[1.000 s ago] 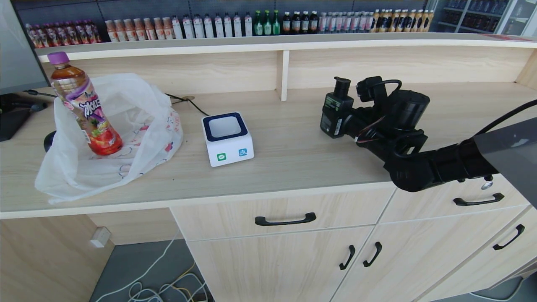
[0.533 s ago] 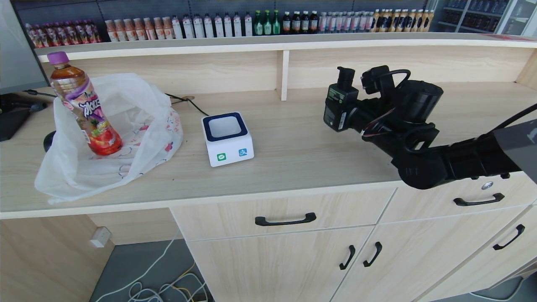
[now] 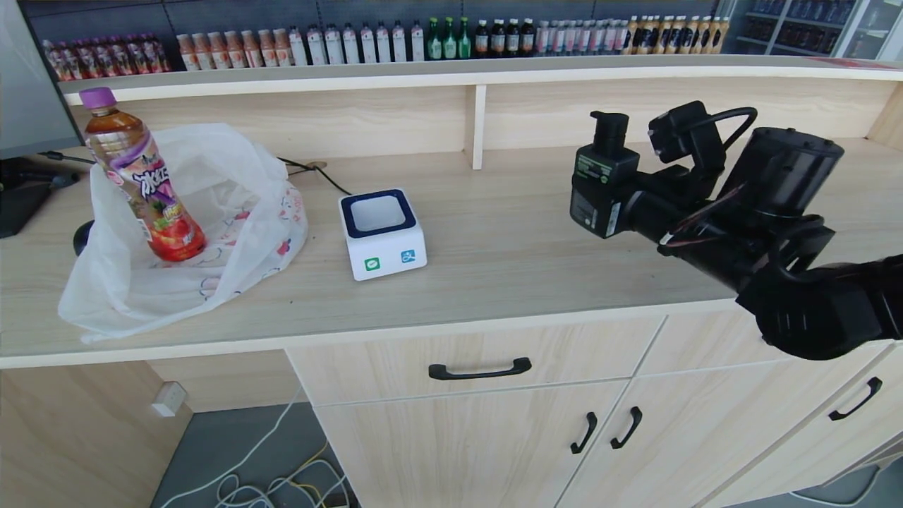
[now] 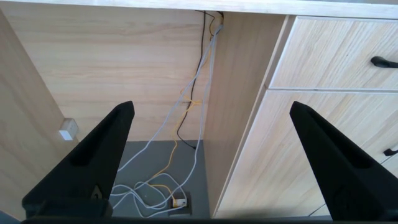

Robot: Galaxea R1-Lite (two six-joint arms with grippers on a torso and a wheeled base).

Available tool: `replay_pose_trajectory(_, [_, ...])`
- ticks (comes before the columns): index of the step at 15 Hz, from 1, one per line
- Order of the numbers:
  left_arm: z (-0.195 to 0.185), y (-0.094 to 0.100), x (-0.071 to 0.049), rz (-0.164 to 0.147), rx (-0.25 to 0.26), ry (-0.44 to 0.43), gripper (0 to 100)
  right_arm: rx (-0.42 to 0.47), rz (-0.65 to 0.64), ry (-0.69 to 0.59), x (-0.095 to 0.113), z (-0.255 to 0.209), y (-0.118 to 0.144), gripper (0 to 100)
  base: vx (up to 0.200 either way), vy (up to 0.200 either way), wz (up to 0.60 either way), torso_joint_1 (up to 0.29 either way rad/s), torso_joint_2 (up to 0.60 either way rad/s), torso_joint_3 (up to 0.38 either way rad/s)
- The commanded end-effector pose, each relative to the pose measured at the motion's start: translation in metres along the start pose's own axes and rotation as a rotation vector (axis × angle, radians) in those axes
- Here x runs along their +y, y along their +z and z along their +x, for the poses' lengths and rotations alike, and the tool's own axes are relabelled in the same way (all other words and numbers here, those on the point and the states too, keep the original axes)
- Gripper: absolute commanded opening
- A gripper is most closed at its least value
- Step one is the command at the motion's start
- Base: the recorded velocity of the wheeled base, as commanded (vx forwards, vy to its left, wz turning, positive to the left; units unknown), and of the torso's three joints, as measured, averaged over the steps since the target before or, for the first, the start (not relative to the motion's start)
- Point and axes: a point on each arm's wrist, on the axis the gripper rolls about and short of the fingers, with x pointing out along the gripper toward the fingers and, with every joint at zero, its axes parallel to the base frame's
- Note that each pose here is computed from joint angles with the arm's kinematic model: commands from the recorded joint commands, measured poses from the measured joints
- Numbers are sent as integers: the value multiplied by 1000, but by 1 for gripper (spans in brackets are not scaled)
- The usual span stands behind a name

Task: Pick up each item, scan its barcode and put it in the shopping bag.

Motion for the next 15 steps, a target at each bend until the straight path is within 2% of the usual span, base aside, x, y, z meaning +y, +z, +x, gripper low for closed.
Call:
replay_pose_trajectory(1, [0, 0, 0, 0, -1, 0, 100, -39, -13, 10, 3, -34, 24, 0, 0, 0, 0, 0, 0, 0])
replay_pose_trajectory(4, [0, 0, 0, -2, -1, 0, 100, -39, -12, 47, 14, -59, 30, 0, 0, 0, 0, 0, 0, 0])
replay_pose_trajectory(8, [0, 0, 0, -2, -1, 0, 100, -45, 21, 99, 23, -62, 32, 0, 0, 0, 0, 0, 0, 0])
replay_pose_trajectory(10, [0, 0, 0, 0, -1, 0, 100, -42, 83, 220, 29, -66, 27, 0, 0, 0, 0, 0, 0, 0])
replay_pose_trajectory(15, [0, 0, 0, 0, -1, 0, 100, -84, 300, 371, 31, -75, 32, 0, 0, 0, 0, 0, 0, 0])
